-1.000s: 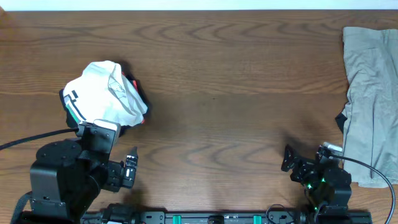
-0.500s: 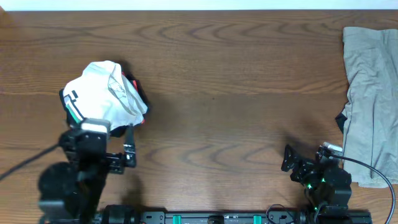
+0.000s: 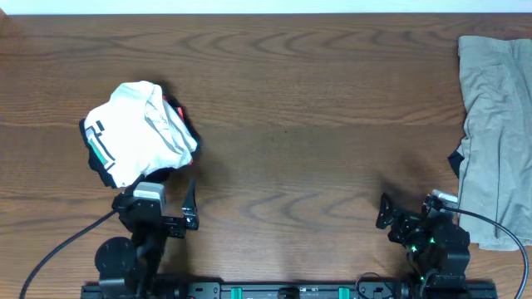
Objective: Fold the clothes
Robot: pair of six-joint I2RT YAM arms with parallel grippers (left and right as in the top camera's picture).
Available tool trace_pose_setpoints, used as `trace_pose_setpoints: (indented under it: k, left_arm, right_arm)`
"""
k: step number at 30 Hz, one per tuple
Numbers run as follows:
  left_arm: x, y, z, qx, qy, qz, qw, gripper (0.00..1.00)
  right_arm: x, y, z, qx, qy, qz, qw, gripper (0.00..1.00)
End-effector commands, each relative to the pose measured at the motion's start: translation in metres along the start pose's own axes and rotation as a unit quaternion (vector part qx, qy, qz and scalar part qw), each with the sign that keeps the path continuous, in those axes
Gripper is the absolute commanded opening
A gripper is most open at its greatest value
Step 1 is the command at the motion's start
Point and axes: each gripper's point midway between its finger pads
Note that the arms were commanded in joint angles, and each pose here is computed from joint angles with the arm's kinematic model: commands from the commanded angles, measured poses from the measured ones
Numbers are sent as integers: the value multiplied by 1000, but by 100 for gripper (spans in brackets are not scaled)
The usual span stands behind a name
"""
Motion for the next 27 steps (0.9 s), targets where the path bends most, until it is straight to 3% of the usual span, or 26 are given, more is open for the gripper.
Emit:
trace_pose_setpoints:
  k: [1, 14, 27]
  left_arm:
    - [-1, -5, 2, -11, -8, -8, 1000, 98]
    - [14, -64, 33, 32, -2, -26, 999, 98]
    - [14, -64, 35, 28, -2, -40, 999, 98]
  right_arm:
    - [-1, -2, 1, 1, -3, -11, 1000, 99]
    - [-1, -2, 1, 1, -3, -11, 1000, 99]
    - [-1, -2, 1, 1, -3, -11, 1000, 99]
Point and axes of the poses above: each gripper's point midway between its finger pads, its own z axis out along the fingers, its own x axis along the line the jaws close on, y = z × x, and after that the axes turned 9 degrees about -z, right-handed
